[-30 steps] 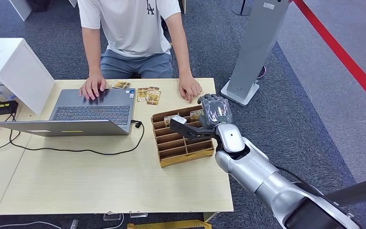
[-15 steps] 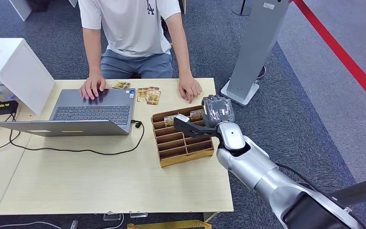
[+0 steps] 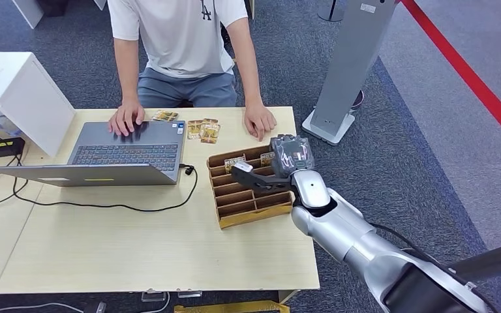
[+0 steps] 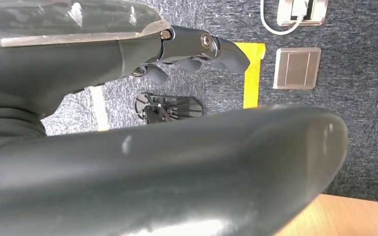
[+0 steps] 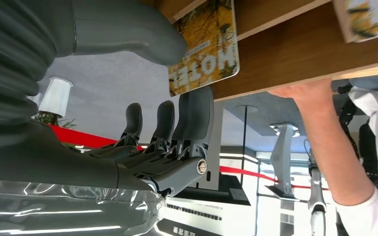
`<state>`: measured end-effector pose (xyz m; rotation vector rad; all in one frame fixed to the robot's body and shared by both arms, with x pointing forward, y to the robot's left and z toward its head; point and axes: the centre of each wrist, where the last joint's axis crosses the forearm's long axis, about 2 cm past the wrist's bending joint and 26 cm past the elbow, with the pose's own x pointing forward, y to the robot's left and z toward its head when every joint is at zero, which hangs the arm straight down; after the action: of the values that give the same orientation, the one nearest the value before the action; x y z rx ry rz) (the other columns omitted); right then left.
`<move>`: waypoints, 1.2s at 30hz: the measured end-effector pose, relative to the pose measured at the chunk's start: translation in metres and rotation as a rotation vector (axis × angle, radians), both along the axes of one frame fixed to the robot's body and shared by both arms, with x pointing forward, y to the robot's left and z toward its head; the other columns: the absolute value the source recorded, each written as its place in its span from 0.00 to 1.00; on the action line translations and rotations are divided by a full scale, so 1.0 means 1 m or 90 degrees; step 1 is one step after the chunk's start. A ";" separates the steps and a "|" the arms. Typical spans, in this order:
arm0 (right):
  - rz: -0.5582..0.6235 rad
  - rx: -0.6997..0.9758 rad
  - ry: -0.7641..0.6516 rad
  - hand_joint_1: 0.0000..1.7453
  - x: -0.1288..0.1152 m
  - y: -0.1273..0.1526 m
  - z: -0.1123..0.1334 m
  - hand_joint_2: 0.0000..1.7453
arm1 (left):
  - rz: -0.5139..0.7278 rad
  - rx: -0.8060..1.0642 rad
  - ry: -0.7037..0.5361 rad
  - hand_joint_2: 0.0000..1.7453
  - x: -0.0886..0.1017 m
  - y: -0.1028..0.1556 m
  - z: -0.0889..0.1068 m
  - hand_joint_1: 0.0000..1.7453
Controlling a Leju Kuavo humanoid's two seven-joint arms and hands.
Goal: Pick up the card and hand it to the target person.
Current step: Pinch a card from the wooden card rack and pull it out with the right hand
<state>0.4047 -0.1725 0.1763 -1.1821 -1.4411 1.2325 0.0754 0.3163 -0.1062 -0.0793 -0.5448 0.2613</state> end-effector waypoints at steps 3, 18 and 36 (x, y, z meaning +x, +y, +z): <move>0.007 -0.001 -0.001 0.72 -0.001 0.003 -0.001 1.00 | 0.001 0.001 0.000 0.00 -0.001 0.000 0.000 0.00; 0.020 -0.005 -0.005 1.00 -0.003 0.007 -0.003 1.00 | 0.001 0.002 0.000 0.00 -0.003 0.000 0.000 0.00; 0.011 0.014 -0.026 1.00 -0.003 0.006 0.007 1.00 | 0.004 0.005 -0.018 0.00 -0.005 0.000 -0.001 0.00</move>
<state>0.4016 -0.1664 0.1837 -1.1883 -1.4938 1.2083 0.0705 0.3162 -0.1070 -0.0739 -0.5742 0.2641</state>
